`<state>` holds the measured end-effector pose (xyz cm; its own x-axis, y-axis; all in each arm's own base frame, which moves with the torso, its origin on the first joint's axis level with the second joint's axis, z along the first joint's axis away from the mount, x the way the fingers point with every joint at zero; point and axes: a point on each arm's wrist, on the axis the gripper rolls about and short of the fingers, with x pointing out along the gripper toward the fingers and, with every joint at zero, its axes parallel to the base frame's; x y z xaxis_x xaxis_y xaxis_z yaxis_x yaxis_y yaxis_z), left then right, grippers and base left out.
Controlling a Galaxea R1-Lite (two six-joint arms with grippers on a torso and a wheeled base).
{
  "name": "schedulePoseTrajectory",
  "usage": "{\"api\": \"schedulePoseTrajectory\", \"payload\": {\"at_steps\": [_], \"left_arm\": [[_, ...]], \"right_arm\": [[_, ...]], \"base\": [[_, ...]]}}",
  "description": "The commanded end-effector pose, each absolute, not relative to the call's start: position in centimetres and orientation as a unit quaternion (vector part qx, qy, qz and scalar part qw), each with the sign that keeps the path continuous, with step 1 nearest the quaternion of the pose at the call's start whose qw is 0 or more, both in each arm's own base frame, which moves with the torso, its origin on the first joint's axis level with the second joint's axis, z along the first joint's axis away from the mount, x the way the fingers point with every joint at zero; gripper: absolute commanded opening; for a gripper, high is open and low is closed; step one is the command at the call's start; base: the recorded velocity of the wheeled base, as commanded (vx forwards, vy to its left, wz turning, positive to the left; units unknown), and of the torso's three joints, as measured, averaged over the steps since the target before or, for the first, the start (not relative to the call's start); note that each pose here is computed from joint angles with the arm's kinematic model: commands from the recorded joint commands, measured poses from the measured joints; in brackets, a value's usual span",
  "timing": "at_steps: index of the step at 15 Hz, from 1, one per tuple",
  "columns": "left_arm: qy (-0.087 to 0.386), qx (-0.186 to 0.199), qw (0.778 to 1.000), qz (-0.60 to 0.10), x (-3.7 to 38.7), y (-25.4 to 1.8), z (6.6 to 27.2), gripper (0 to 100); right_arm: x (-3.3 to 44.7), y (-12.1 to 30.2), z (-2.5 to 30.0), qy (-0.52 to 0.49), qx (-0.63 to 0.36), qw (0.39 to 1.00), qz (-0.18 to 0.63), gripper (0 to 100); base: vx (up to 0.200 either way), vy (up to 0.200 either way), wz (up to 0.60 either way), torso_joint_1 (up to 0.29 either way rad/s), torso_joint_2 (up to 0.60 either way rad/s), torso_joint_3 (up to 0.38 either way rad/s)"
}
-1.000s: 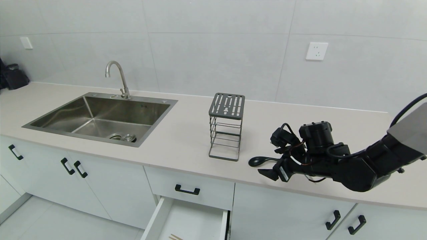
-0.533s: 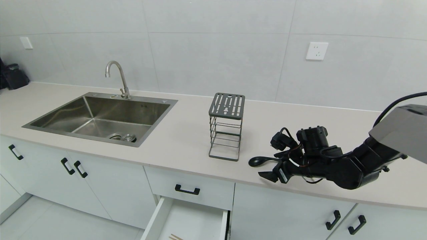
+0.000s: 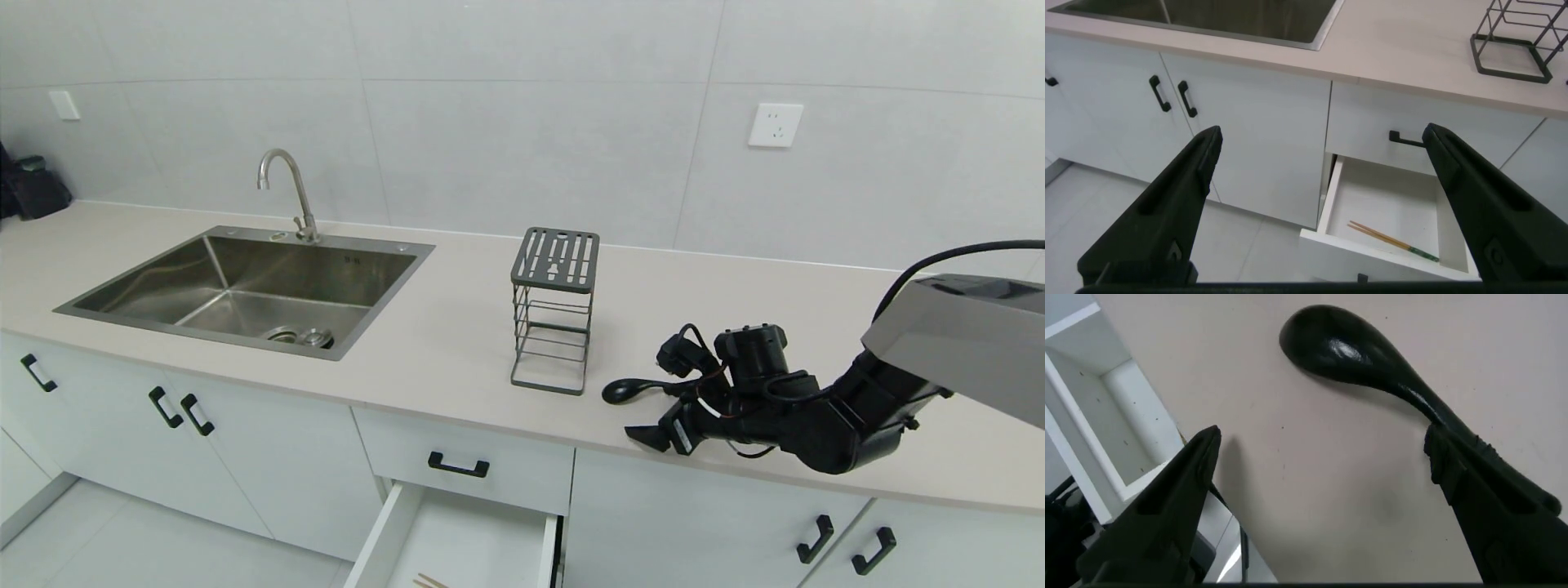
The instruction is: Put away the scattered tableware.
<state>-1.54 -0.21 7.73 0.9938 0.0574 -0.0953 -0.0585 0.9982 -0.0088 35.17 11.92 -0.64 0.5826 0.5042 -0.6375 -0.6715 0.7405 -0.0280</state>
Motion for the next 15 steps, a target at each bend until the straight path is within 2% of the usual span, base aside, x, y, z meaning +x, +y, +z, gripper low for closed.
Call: {"api": "schedulePoseTrajectory", "payload": {"at_steps": [1, 3, 6, 8, 15], "left_arm": [[0.048, -0.006, 0.998, 0.029, -1.5, -0.2, 7.7, 100], [0.048, -0.006, 0.998, 0.029, -1.5, -0.2, 7.7, 100], [0.048, -0.006, 0.998, 0.029, -1.5, -0.2, 7.7, 100], [0.048, -0.006, 0.998, 0.029, -1.5, -0.2, 7.7, 100], [0.048, -0.006, 0.998, 0.029, -1.5, -0.2, 7.7, 100]], "right_arm": [[35.6, 12.2, -1.4, 0.312, -0.125, 0.882, 0.331, 100], [35.9, 12.3, -0.8, 0.292, -0.123, 0.889, 0.33, 100], [34.9, 12.3, 3.2, 0.257, -0.125, 0.897, 0.336, 100], [35.5, 11.9, 4.4, 0.237, -0.124, 0.904, 0.332, 100], [38.5, 10.3, -0.6, 0.262, -0.114, 0.88, 0.38, 100]], "base": [[0.0, 0.0, 0.0, 0.0, 0.0, 0.0], [0.0, 0.0, 0.0, 0.0, 0.0, 0.0], [0.0, 0.0, 0.0, 0.0, 0.0, 0.0], [0.0, 0.0, 0.0, 0.0, 0.0, 0.0], [0.0, 0.0, 0.0, 0.0, 0.0, 0.0]]}}
